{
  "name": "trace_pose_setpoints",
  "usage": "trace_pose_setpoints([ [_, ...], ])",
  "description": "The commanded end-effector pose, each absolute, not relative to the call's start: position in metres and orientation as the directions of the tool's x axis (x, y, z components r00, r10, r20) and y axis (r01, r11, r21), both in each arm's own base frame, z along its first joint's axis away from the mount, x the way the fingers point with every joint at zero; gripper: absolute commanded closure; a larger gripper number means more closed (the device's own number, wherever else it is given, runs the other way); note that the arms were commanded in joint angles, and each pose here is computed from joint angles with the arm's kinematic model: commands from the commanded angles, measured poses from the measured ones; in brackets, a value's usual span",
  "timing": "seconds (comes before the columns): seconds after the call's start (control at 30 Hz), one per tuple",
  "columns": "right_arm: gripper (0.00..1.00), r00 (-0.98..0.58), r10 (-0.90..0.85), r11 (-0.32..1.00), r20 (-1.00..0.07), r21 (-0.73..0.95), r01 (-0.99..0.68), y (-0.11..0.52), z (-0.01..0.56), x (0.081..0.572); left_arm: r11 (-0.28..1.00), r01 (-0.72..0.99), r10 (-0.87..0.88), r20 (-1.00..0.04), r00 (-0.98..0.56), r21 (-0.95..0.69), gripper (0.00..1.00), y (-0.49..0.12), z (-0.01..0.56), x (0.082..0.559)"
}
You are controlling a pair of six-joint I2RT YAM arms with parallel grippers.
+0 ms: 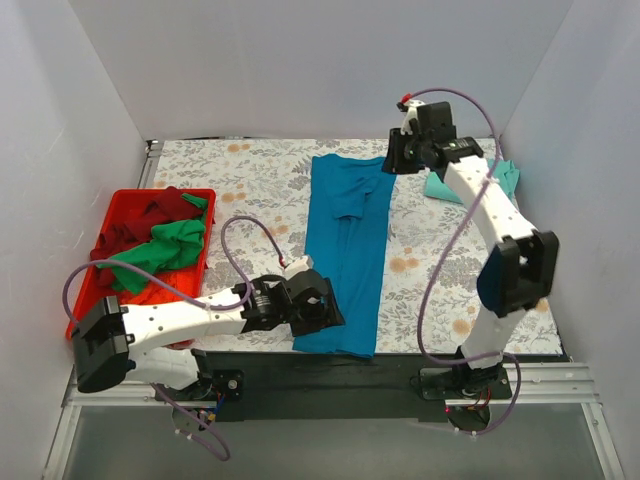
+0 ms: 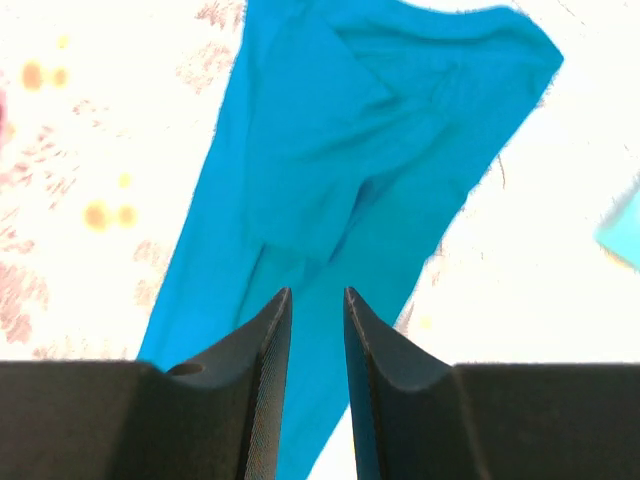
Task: Fold and stack the t-shirts
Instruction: Fold the tshirt
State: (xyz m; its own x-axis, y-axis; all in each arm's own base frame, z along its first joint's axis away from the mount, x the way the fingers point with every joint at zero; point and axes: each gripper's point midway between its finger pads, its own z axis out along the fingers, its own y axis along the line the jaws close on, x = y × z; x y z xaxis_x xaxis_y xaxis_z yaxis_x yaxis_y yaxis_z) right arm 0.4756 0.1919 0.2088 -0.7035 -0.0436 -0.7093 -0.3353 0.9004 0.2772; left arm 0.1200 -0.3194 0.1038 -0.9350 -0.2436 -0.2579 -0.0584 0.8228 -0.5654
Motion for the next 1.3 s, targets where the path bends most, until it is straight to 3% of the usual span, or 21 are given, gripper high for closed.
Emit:
trace_pose_setpoints([
  [0.0, 0.66, -0.738, -0.064, 0.91, -0.672, 0.265, -0.321, 0.185, 0.2, 0.418, 0.91, -0.122, -0.251, -0.29, -0.924, -0.397, 0.35, -0.262, 0.075, 0.109],
  [0.03, 0.66, -0.711, -0.061, 0.912, -0.7, 0.251, -0.325, 0.182, 0.214, 0.4, 0.909, -0.139, -0.265, -0.29, -0.92, -0.392, 0.35, -0.255, 0.076, 0.108],
  [0.1, 0.66, -0.778, -0.077, 0.928, -0.623, 0.241, -0.285, 0.18, 0.166, 0.353, 0.92, -0.156, -0.269, -0.293, -0.917, -0.359, 0.35, -0.24, 0.068, 0.103],
  [0.3, 0.66, -0.851, -0.088, 0.921, -0.518, 0.283, -0.267, 0.183, 0.108, 0.227, 0.925, -0.171, -0.275, -0.287, -0.918, -0.338, 0.35, -0.225, 0.058, 0.095],
  [0.53, 0.66, -0.903, -0.066, 0.904, -0.425, 0.357, -0.234, 0.199, 0.081, 0.137, 0.922, -0.175, -0.282, -0.29, -0.915, -0.345, 0.35, -0.221, 0.059, 0.094],
  [1.27, 0.64, -0.96, -0.089, 0.936, -0.267, 0.306, -0.172, 0.211, 0.034, 0.065, 0.932, -0.189, -0.278, -0.272, -0.921, -0.309, 0.35, -0.218, 0.044, 0.09],
])
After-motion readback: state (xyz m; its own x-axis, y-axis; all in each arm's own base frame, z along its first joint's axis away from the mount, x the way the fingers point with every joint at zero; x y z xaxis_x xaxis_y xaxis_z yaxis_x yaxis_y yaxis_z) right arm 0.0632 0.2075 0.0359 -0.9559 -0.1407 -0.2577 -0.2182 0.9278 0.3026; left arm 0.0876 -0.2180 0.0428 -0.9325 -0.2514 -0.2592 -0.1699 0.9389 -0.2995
